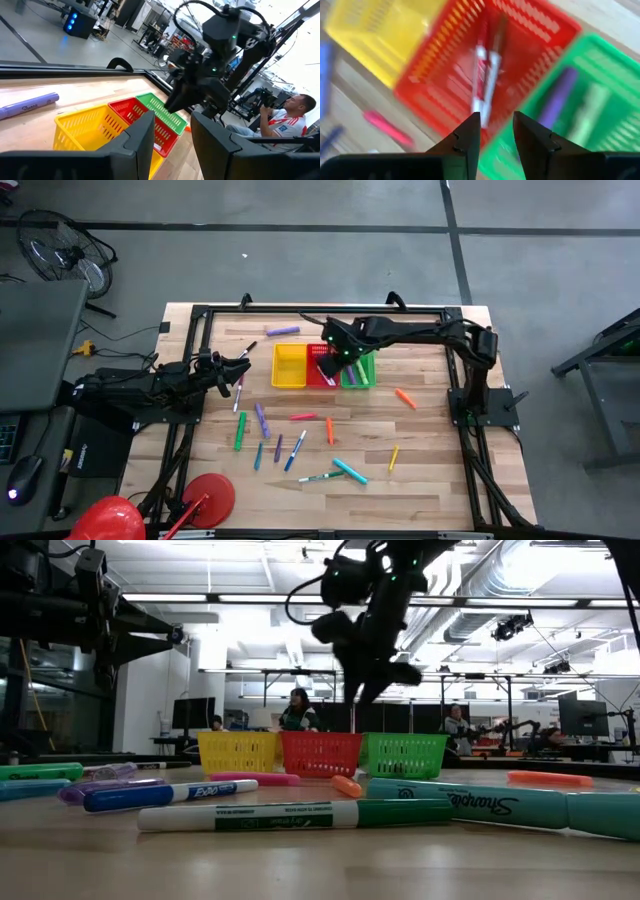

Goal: Pick & Place Markers
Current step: Put the top orange pen into the yellow bin

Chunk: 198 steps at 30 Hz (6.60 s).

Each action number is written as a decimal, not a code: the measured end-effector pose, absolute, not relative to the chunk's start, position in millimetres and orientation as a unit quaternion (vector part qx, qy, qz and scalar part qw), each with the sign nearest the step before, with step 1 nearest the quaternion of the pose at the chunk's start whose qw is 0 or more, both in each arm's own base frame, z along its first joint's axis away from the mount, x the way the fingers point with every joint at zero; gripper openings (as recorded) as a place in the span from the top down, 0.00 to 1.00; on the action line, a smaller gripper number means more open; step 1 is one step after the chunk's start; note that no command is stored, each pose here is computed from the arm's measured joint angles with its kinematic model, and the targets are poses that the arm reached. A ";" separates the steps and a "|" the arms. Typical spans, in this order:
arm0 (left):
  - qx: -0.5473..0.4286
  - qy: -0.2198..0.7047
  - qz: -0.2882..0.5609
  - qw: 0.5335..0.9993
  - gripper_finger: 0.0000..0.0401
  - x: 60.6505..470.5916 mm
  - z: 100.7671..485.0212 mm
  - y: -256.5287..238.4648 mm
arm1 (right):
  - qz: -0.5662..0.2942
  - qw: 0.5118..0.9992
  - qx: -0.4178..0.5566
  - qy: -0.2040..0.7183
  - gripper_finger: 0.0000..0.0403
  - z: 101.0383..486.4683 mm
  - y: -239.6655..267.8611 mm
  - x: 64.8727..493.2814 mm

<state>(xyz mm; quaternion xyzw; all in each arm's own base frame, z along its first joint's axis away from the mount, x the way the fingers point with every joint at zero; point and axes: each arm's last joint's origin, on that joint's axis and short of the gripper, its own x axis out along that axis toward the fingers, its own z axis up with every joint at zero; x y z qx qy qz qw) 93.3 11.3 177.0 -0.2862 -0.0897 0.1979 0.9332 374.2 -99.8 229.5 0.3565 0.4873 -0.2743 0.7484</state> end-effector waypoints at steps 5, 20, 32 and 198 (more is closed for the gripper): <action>-0.286 -0.090 0.198 0.933 0.68 93.3 176.9 11.3 | -0.276 0.727 0.337 0.531 0.71 241.0 -85.9 357.0; -0.286 -0.090 0.199 0.933 0.68 93.3 176.9 11.3 | -0.299 0.681 0.372 0.555 0.59 219.8 -39.6 276.6; -0.286 -0.090 0.199 0.933 0.68 93.3 177.0 11.3 | -0.311 0.628 0.365 0.612 0.57 180.1 -24.0 233.2; -0.255 -0.077 0.015 0.964 0.34 246.1 302.0 69.6 | -0.055 0.961 0.195 0.186 0.90 344.6 -72.1 360.9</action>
